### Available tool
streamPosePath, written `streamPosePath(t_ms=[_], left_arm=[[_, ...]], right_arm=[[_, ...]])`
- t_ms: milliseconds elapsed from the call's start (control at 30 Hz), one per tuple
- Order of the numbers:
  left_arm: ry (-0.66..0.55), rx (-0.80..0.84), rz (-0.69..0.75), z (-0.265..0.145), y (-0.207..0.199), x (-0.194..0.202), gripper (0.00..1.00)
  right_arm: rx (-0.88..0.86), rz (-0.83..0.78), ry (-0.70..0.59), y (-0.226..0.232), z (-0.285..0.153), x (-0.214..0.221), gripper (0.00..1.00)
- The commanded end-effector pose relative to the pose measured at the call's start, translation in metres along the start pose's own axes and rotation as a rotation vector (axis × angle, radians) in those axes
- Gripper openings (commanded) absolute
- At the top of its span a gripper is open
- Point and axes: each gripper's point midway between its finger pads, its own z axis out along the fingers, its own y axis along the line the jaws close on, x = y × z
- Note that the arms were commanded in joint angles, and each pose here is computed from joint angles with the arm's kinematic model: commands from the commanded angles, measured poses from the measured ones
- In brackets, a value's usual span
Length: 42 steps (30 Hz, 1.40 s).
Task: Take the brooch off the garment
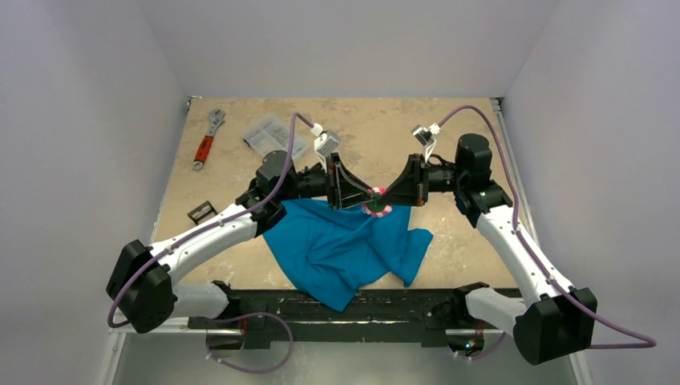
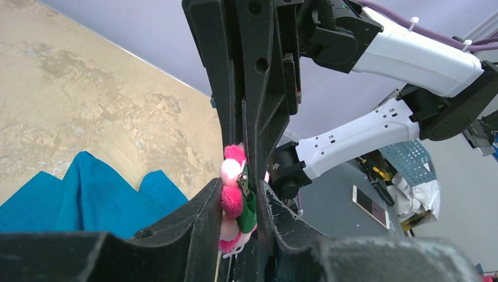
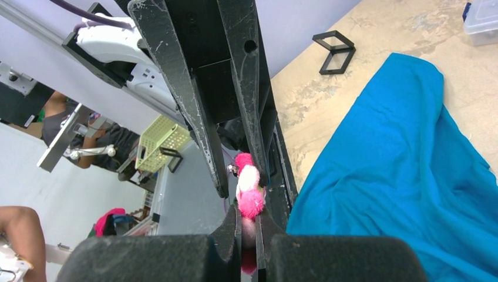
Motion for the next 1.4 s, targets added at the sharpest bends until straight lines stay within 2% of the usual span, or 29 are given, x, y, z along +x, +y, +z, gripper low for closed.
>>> streamPosePath(t_ms=[0,200,700,1133,1367], left_arm=[[-0.039,-0.003,0.018,0.002,0.002,-0.011,0.24],[-0.042,0.007,0.014,0.004,0.004,-0.010,0.18],[-0.021,0.046,0.026,0.011,0.003,-0.006,0.14],[0.001,0.055,0.056,0.018,0.000,-0.001,0.19],[0.008,0.042,0.055,0.020,0.003,0.000,0.25]], right_arm=[[-0.028,-0.076,-0.006,0.015,-0.001,-0.013,0.00],[-0.032,-0.090,-0.007,0.019,-0.002,-0.014,0.00],[-0.033,-0.089,-0.004,0.017,-0.001,-0.016,0.00],[-0.040,-0.087,0.002,0.017,-0.001,-0.017,0.00],[-0.040,-0.084,0.008,0.015,0.000,-0.016,0.00]])
